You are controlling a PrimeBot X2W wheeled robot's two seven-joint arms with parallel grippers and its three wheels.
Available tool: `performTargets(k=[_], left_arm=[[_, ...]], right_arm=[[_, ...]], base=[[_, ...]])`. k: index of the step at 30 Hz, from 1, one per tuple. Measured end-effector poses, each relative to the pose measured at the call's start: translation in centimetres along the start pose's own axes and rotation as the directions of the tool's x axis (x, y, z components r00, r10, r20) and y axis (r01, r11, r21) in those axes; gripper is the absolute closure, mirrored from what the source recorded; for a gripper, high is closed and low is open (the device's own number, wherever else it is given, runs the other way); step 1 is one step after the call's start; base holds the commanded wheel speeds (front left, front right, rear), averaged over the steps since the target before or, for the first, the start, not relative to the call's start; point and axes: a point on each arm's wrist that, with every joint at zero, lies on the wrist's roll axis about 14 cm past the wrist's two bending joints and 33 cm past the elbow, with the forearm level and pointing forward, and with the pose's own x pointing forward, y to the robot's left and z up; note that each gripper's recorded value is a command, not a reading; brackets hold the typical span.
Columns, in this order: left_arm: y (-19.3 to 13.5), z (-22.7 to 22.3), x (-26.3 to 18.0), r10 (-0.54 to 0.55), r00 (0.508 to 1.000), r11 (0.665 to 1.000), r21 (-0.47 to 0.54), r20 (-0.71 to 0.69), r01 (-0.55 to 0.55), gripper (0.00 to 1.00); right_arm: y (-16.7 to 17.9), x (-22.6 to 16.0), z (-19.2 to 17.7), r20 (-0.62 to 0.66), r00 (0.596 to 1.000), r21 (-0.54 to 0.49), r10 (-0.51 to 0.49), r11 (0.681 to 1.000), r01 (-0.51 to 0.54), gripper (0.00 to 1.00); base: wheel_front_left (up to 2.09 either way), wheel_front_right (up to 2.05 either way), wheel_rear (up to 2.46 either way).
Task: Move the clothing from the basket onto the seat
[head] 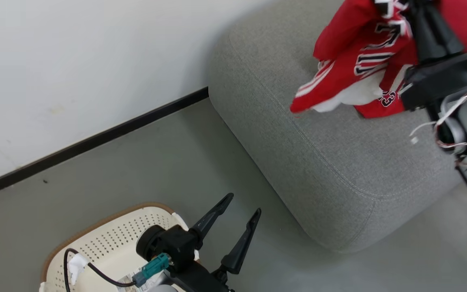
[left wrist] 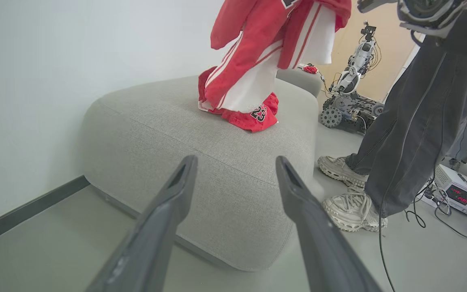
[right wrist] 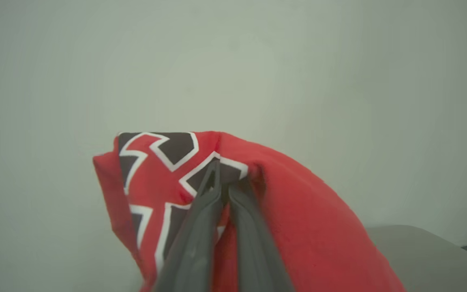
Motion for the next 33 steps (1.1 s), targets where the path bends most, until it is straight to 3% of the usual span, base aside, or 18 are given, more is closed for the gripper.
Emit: performTargets(k=[16, 33], left_arm=[[3.5, -2.6, -1.0, 0.023, 0.998, 0.999, -0.040, -0.052, -0.025, 0.00], [6.1, -5.4, -1.8, 0.025, 0.994, 0.997, -0.075, -0.103, -0.033, 0.00]], right_arm=[[-7.8, 1.9, 1.2, 0.035, 0.987, -0.160, -0.159, 0.974, 0.162, 1.00], [-15.4, 2.4, 1.0, 0.020, 0.939, -0.271, -0.342, 0.902, 0.334, 1.00]], base=[[0.00, 0.00, 0.00], [0.00, 0.00, 0.00]])
